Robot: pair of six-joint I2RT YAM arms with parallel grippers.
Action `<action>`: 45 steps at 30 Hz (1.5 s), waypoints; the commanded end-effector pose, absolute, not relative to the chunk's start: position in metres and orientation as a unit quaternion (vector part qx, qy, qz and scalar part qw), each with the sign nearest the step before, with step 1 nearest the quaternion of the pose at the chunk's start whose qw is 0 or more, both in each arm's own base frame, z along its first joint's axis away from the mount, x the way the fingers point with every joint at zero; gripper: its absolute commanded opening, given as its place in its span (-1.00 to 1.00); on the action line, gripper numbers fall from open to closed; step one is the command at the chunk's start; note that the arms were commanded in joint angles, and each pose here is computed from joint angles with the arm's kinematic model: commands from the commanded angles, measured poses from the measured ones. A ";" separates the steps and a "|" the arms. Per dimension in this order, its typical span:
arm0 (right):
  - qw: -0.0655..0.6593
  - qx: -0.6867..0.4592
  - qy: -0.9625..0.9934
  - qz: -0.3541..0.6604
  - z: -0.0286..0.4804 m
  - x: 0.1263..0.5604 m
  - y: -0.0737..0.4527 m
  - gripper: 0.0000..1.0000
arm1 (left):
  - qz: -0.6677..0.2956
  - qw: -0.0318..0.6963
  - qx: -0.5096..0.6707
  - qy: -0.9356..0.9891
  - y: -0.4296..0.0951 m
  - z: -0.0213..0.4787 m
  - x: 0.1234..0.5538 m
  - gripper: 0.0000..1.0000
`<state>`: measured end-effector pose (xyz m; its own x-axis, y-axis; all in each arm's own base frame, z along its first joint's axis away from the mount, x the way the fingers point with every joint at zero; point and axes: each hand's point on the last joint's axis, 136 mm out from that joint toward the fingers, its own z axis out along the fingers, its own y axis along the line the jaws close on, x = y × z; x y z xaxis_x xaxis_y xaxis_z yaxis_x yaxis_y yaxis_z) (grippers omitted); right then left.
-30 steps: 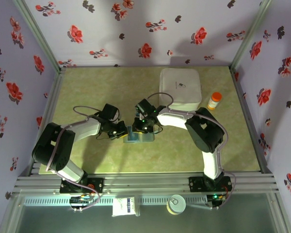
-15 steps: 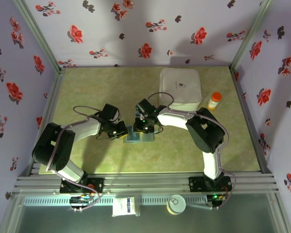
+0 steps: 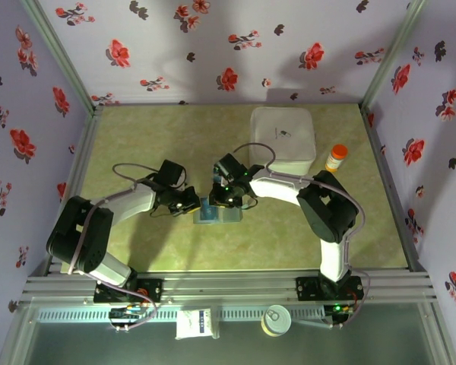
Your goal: Take the credit cards out of the card holder
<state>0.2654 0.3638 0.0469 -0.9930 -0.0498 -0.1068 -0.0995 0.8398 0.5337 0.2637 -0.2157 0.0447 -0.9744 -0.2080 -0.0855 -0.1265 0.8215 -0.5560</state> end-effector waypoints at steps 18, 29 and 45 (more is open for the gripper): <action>0.018 -0.031 0.955 0.296 0.031 0.255 0.368 -0.58 | -0.260 0.044 -0.078 0.962 -0.215 0.021 0.257 -0.86; 0.020 -0.031 0.966 0.255 0.021 0.254 0.353 -0.58 | -0.257 0.044 -0.079 0.962 -0.213 0.022 0.256 -0.86; 0.047 -0.039 0.962 0.266 0.047 0.259 0.353 -0.58 | -0.265 0.061 -0.076 0.959 -0.216 0.037 0.262 -0.86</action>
<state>0.2601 0.3577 0.0374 -0.9949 -0.0450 -0.0898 -0.0854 0.8490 0.5214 0.2611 -0.2174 0.0294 -0.9789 -0.1978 -0.0515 -0.1401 0.8327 -0.5358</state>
